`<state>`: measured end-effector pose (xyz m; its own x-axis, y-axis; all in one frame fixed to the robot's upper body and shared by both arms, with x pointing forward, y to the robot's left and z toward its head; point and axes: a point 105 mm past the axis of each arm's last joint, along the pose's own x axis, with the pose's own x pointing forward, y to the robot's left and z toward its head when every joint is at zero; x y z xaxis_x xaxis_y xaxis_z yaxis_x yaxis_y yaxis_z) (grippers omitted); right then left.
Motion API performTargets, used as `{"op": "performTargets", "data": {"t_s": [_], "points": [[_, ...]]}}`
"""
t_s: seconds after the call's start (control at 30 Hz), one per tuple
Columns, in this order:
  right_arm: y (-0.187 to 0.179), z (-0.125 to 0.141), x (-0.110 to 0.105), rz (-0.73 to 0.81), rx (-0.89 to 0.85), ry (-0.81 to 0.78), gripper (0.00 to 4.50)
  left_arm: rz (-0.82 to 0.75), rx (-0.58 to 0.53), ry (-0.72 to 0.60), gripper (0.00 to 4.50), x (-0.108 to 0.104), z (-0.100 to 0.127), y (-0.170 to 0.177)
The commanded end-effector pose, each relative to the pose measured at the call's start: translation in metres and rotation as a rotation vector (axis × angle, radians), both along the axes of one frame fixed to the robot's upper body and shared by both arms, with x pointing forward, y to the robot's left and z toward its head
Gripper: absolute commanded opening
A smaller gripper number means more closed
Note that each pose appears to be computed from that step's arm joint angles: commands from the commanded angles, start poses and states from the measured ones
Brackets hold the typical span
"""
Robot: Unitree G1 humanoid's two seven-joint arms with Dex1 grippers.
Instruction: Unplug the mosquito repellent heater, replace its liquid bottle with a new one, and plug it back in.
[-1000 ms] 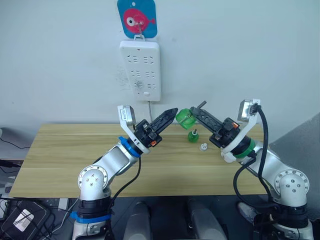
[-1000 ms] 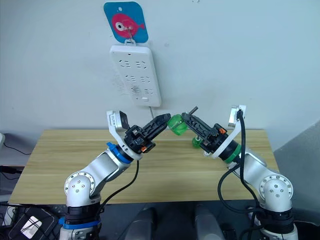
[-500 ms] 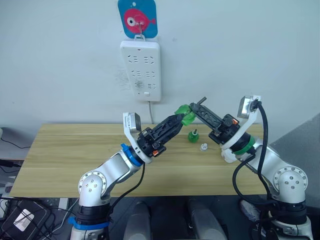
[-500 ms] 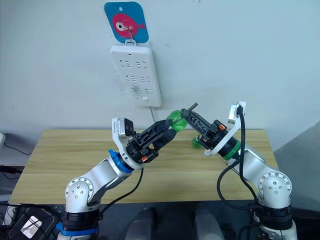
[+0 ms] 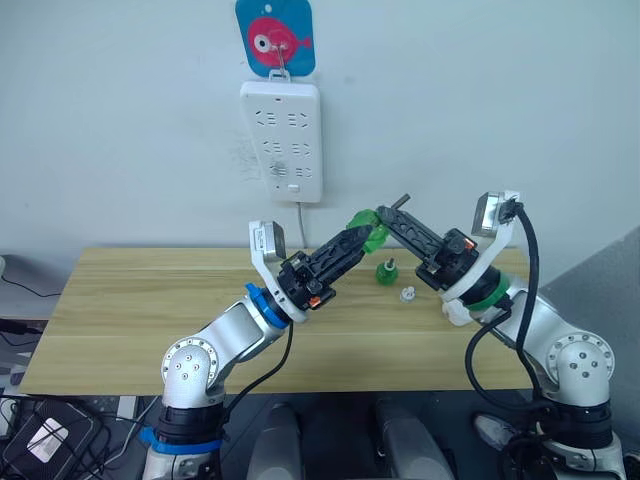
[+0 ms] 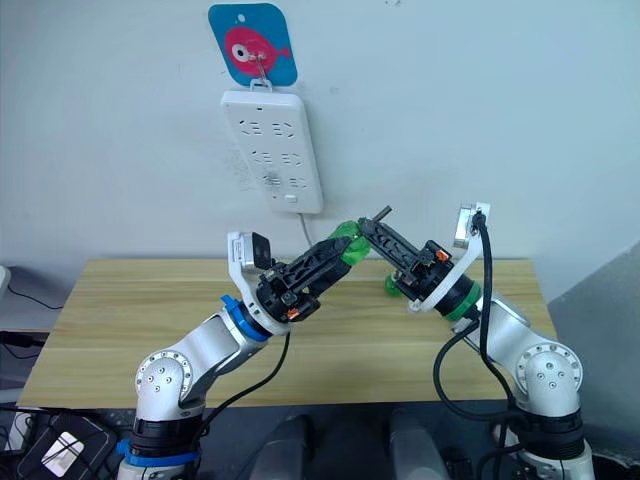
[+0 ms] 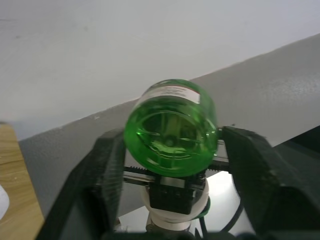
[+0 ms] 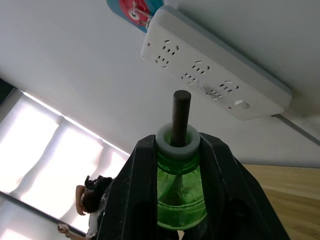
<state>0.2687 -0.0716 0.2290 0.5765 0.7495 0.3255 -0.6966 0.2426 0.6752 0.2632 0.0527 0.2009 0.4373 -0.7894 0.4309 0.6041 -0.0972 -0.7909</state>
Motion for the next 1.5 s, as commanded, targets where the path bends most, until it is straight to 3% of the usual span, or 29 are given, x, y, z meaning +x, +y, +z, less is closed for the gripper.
{"op": "performTargets", "data": {"t_s": [0.03,0.5,0.7,0.77,1.0,1.1,1.23,1.5], "points": [[0.0069,0.0099,-0.0089,0.039,0.009,-0.039,0.79,-0.038,-0.024,-0.065,2.30,-0.0071,0.0131,-0.0047],[0.0091,0.0099,-0.0134,0.058,-0.008,-0.042,0.79,-0.021,-0.042,-0.067,2.29,-0.0034,0.0165,-0.0078],[0.0080,0.0088,-0.0118,0.050,-0.014,-0.037,0.79,0.007,-0.024,-0.072,4.11,-0.0039,0.0167,-0.0064],[0.0081,0.0083,-0.0116,0.050,-0.016,-0.036,0.79,-0.003,-0.022,-0.072,4.15,-0.0059,0.0167,-0.0061],[0.0083,0.0083,-0.0114,0.052,-0.015,-0.037,0.79,-0.003,-0.026,-0.069,4.15,-0.0064,0.0161,-0.0039],[0.0081,0.0084,-0.0111,0.050,-0.013,-0.036,0.79,-0.004,-0.028,-0.065,3.54,-0.0076,0.0148,-0.0020],[0.0073,0.0079,-0.0103,0.046,-0.007,-0.031,0.79,0.001,-0.036,-0.060,2.38,-0.0084,0.0143,0.0005],[0.0072,0.0077,-0.0098,0.049,-0.004,-0.028,0.79,0.008,-0.039,-0.058,2.36,-0.0070,0.0140,0.0013]]}}
